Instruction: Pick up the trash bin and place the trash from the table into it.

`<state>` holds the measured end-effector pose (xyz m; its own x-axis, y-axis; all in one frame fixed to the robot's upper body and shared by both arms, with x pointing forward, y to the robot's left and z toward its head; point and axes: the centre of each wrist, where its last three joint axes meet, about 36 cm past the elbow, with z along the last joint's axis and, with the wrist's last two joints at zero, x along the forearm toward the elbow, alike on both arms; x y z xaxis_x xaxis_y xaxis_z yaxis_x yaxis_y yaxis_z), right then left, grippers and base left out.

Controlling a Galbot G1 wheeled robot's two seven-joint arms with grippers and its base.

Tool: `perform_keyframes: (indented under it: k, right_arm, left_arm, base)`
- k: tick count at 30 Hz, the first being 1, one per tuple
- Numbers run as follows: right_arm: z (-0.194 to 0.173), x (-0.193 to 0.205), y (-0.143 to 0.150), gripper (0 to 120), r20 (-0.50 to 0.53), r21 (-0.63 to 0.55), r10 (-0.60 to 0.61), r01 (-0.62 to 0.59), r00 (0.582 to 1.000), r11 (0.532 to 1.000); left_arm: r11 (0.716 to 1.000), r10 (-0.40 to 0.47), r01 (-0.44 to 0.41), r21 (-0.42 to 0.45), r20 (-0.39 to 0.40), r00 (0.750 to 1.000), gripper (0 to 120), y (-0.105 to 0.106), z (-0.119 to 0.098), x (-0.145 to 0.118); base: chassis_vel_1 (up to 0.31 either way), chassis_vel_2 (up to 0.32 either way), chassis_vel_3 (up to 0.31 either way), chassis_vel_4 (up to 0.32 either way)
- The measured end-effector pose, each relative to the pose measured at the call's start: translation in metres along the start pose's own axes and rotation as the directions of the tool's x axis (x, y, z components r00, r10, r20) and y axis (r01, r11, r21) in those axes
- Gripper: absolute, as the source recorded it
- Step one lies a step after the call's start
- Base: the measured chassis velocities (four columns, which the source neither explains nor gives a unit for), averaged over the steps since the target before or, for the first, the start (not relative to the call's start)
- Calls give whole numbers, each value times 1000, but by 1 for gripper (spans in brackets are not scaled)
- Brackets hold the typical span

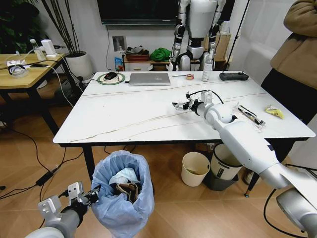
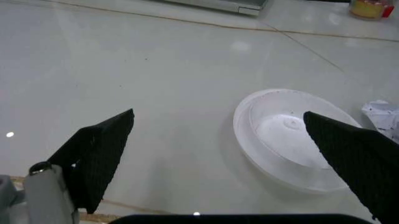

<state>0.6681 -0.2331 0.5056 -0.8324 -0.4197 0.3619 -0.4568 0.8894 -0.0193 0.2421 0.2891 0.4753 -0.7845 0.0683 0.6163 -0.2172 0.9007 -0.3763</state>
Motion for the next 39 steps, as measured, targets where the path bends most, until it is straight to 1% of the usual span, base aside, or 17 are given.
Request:
perform_keyframes:
  k: [9, 11, 14, 15, 16, 18, 19, 22, 23, 25, 26, 27, 29, 31, 33, 37, 39]
  right_arm:
    - [7, -6, -2, 100, -18, 15, 0, 1, 1000, 1000]
    - [9, -8, -3, 98, -20, 16, -1, 1, 1000, 1000]
    - [11, -11, -4, 86, -25, 19, 4, -4, 1000, 1000]
    - [11, -11, -4, 86, -25, 19, 4, -4, 1000, 1000]
    - [12, -11, -5, 83, -26, 21, 6, -5, 1000, 1000]
    - [12, -12, -5, 72, -27, 22, 8, -7, 1000, 1000]
    - [13, -11, -5, 70, -27, 22, 8, -8, 1000, 1000]
    - [13, -11, -7, 56, -27, 25, 13, -12, 1000, 1000]
    - [13, -11, -7, 56, -27, 25, 13, -12, 1000, 1000]
    - [13, -11, -7, 49, -27, 25, 14, -13, 1000, 1000]
    - [13, -11, -7, 43, -28, 26, 16, -15, 999, 1000]
    - [13, -11, -7, 43, -28, 26, 16, -15, 999, 1000]
    - [13, -11, -7, 30, -28, 27, 17, -16, 999, 1000]
    - [14, -11, -7, 28, -28, 27, 18, -17, 999, 999]
    - [14, -10, -7, 21, -29, 27, 19, -18, 999, 999]
    - [15, -10, -8, 1, -29, 27, 20, -20, 999, 999]
    - [14, -10, -7, 0, -28, 28, 20, -19, 999, 999]
  left_arm:
    - [1000, -1, 1, 0, 1, 1000, 0, 1, 0, -1]
    - [1000, -1, 1, 0, 1, 1000, 0, 1, -1, -2]
    - [1000, 1, -1, 1, 3, 1000, 0, 1, -2, -3]
    - [1000, 1, -1, 1, 3, 1000, 0, 1, -2, -3]
    - [1000, 1, -1, 1, 3, 1000, 0, 1, -2, -3]
    - [1000, 4, -4, 3, 2, 1000, 0, 1, -2, -4]
    - [1000, 4, -4, 3, 2, 1000, 0, 1, -2, -4]
    - [1000, 6, -6, 4, 0, 1000, 0, 1, -2, -5]
    - [1000, 6, -6, 4, 0, 1000, 0, 1, -2, -5]
    - [1000, 7, -7, 5, 0, 1000, 0, 1, -2, -6]
    - [1000, 8, -8, 5, 0, 1000, 0, 1, -2, -6]
    - [1000, 9, -9, 5, 0, 1000, 0, 1, -2, -6]
    - [1000, 9, -9, 5, -1, 1000, 0, 1, -2, -7]
    - [1000, 9, -9, 5, -1, 1000, 0, 1, -2, -7]
    - [1000, 9, -9, 5, -1, 1000, 0, 1, -2, -7]
    - [1000, 9, -9, 5, -1, 1000, 0, 2, -3, -7]
    - [1000, 10, -10, 5, -1, 1000, 0, 2, -3, -7]
  base:
    - [0, 0, 0, 0]
    - [0, 0, 0, 0]
    - [0, 0, 0, 0]
    - [0, 0, 0, 0]
    - [0, 0, 0, 0]
    - [0, 0, 0, 0]
    - [0, 0, 0, 0]
    - [0, 0, 0, 0]
    - [0, 0, 0, 0]
    - [0, 0, 0, 0]
    - [0, 0, 0, 0]
    - [0, 0, 0, 0]
    - [0, 0, 0, 0]
    - [0, 0, 0, 0]
    - [0, 0, 0, 0]
    - [0, 0, 0, 0]
    - [0, 0, 0, 0]
